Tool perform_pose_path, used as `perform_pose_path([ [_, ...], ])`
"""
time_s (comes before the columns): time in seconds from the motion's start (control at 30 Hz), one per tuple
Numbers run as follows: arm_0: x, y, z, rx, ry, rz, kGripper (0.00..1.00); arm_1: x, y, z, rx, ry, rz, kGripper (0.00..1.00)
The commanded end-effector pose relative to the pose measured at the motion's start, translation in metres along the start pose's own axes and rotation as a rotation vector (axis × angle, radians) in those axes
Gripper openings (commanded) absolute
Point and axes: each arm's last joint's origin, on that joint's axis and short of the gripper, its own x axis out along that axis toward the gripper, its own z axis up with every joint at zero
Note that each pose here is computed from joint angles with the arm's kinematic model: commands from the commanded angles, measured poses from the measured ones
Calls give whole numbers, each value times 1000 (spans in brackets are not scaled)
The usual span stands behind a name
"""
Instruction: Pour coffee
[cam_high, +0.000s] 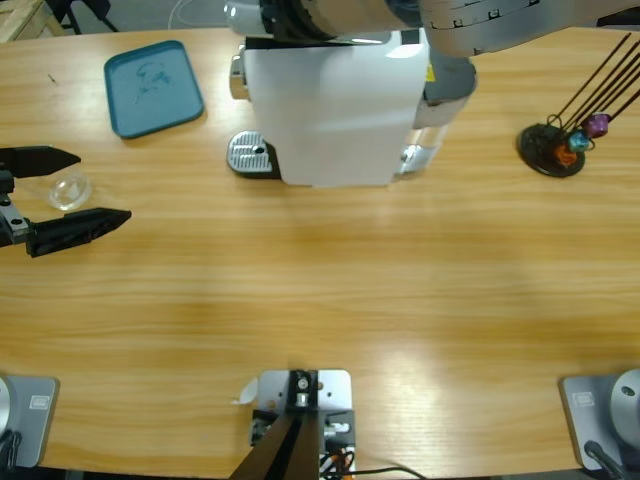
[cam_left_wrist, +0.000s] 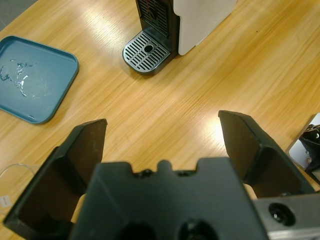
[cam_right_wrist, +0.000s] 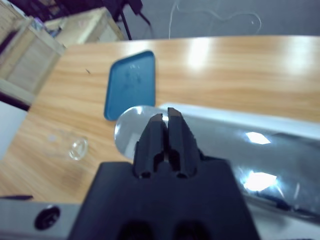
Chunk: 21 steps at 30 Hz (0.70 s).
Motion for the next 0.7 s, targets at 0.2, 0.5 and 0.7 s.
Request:
perform_pose_path([
  [0.2, -2, 5, -10, -19, 17, 49, 968, 45, -19, -86, -155, 306, -149, 0],
  [0.5, -12, 7, -14, -33, -22, 72, 968, -106, -3, 40, -311, -134, 29, 1000],
  [0.7, -36, 15, -27, -173, -105, 169, 968, -186, -23, 44, -345, -152, 266, 1000],
])
